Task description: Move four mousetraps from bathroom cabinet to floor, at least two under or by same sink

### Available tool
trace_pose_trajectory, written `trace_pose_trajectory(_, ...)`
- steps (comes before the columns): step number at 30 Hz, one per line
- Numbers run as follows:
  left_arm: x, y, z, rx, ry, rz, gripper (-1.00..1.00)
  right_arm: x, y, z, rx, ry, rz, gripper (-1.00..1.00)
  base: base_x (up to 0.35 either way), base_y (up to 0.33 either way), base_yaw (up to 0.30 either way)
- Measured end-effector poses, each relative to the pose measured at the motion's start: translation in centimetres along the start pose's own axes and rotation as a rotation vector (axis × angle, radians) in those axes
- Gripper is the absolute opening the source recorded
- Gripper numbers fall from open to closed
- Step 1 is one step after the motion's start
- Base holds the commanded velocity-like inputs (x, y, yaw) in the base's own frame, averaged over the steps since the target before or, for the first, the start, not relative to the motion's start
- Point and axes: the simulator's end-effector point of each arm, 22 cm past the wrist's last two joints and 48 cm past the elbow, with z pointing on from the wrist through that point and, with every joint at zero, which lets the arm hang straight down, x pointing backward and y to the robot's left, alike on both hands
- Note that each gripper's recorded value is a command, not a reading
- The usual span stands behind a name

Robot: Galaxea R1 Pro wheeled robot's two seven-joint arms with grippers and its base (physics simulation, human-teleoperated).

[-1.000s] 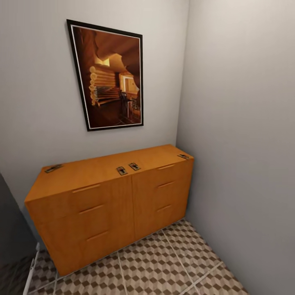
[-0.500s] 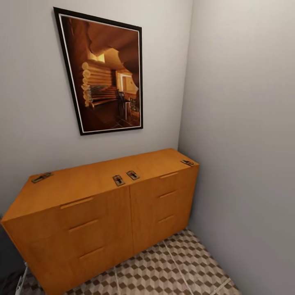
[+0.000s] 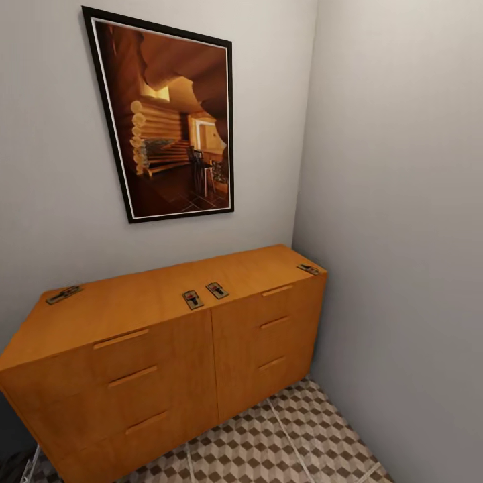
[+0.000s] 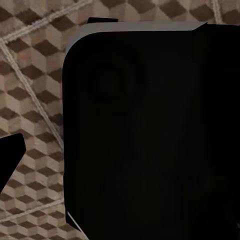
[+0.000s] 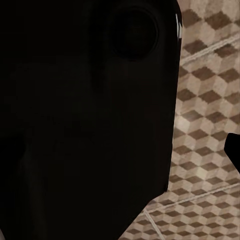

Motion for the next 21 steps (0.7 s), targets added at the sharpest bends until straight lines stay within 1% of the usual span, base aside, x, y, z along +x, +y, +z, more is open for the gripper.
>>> trace_pose_trajectory(21, -0.03, -0.02, 0.00, 0.000, -0.001, 0.001, 1.00, -0.07, 0.10, 0.00, -0.001, -0.003, -0.001, 1.00, 0.002, 0.000, 0.000)
